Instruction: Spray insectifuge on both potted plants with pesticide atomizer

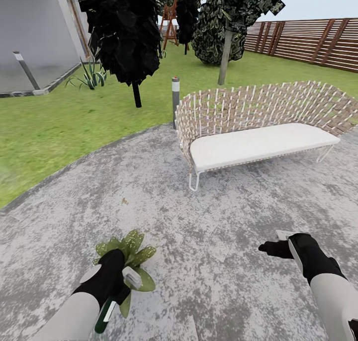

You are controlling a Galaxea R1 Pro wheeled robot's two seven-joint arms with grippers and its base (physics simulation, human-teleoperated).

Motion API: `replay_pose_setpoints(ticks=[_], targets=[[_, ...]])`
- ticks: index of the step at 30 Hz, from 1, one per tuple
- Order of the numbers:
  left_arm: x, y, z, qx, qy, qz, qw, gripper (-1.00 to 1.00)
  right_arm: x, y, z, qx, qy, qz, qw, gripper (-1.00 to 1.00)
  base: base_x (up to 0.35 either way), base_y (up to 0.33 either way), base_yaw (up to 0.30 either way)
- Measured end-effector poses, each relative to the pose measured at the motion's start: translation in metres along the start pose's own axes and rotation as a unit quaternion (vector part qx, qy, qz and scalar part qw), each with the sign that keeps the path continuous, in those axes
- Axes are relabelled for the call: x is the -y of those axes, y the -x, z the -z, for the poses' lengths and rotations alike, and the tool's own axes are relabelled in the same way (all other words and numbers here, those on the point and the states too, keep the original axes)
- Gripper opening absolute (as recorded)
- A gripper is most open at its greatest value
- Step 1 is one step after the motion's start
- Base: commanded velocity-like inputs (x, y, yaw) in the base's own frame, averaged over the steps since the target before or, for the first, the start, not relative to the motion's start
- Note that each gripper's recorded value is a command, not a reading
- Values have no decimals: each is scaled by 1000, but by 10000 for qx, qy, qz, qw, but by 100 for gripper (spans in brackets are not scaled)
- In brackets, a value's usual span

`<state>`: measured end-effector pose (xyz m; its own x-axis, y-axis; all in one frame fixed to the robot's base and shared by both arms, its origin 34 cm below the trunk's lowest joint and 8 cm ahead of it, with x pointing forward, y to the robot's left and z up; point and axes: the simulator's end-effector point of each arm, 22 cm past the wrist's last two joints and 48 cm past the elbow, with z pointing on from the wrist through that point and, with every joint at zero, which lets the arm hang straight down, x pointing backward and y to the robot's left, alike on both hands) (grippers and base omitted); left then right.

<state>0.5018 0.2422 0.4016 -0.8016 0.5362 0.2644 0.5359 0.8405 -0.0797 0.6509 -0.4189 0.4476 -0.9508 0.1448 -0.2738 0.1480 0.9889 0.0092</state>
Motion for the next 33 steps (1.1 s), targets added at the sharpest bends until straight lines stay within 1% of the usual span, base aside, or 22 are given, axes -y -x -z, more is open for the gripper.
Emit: replay_pose_setpoints(ticks=[3, 8, 13, 18, 25, 33], targets=[[-1, 0, 0, -4, 4, 11, 10000, -100, 0, 0, 0, 1, 1, -1, 10000, 100, -2, 0, 0], [0, -4, 0, -101, -1, 137, 9999, -100, 0, 0, 0, -1, 0, 0, 10000, 100, -145, 0, 0], [0, -4, 0, -103, -5, 137, 9999, -100, 0, 0, 0, 0, 0, 0, 10000, 100, -191, 0, 0], [2, -3, 0, -96, -7, 127, 9999, -100, 0, 0, 0, 1, 1, -1, 10000, 100, -21, 0, -51], [1, -2, 1, -78, -4, 127, 9999, -100, -1, 0, 0, -5, 12, -8, 10000, 100, -1, 0, -210], [-2, -4, 1, -87, 23, 139, 9999, -100, -1, 0, 0, -8, 8, -2, 10000, 100, -24, 7, -21]])
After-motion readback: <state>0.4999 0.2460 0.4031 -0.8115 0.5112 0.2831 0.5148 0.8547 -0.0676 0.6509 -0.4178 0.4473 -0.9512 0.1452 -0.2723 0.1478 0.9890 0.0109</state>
